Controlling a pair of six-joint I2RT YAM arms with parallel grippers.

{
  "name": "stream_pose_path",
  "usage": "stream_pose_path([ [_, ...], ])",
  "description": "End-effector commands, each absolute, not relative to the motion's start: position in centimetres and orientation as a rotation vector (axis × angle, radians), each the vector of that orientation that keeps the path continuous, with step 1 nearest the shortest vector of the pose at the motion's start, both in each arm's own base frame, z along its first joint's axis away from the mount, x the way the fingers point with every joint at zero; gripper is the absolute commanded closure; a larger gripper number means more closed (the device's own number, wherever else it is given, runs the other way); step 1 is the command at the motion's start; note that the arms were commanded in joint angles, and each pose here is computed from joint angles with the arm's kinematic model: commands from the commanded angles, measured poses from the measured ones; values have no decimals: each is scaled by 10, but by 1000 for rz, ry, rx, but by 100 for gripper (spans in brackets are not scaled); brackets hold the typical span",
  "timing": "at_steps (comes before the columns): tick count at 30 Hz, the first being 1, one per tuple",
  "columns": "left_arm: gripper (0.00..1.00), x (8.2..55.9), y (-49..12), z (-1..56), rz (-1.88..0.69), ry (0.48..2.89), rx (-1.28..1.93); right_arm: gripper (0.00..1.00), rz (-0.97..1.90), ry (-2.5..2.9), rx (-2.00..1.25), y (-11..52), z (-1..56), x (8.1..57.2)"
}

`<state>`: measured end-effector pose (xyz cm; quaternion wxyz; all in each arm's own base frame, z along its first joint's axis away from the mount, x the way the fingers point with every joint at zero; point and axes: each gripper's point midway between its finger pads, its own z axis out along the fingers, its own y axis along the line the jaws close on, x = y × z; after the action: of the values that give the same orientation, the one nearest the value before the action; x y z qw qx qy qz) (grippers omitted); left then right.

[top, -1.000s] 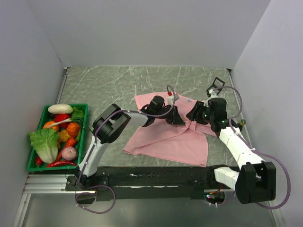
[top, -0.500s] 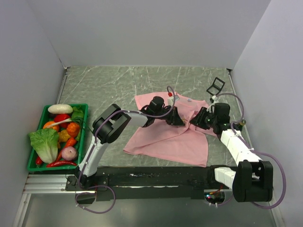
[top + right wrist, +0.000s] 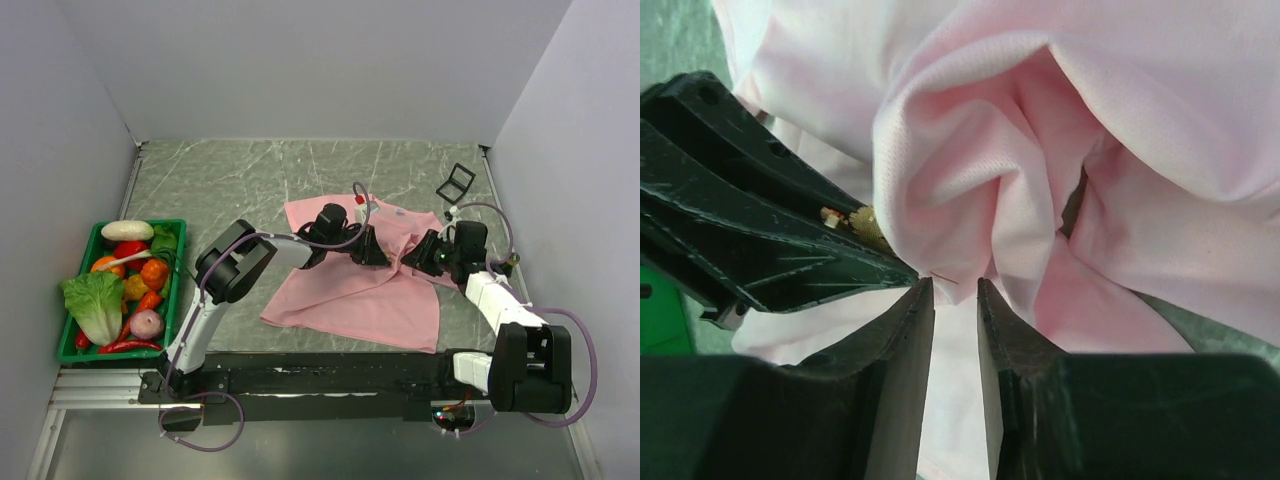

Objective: Pin the brooch onto the clothing
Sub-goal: Adjust the crumpled clothing at the center of the board.

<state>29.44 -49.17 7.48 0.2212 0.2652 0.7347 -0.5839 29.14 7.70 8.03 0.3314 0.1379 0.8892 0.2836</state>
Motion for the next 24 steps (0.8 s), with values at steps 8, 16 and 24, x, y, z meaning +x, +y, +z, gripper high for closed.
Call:
stream_pose_path([
  [8, 99, 296, -502, 120, -1670, 1889, 774, 73, 810, 2270, 327, 82, 85, 303],
  [16, 99, 296, -502, 120, -1666, 1889, 774, 76, 822, 2274, 326, 84, 83, 302],
  [24, 99, 297, -503, 121, -1666, 1887, 772, 82, 799, 2285, 335, 81, 79, 301],
])
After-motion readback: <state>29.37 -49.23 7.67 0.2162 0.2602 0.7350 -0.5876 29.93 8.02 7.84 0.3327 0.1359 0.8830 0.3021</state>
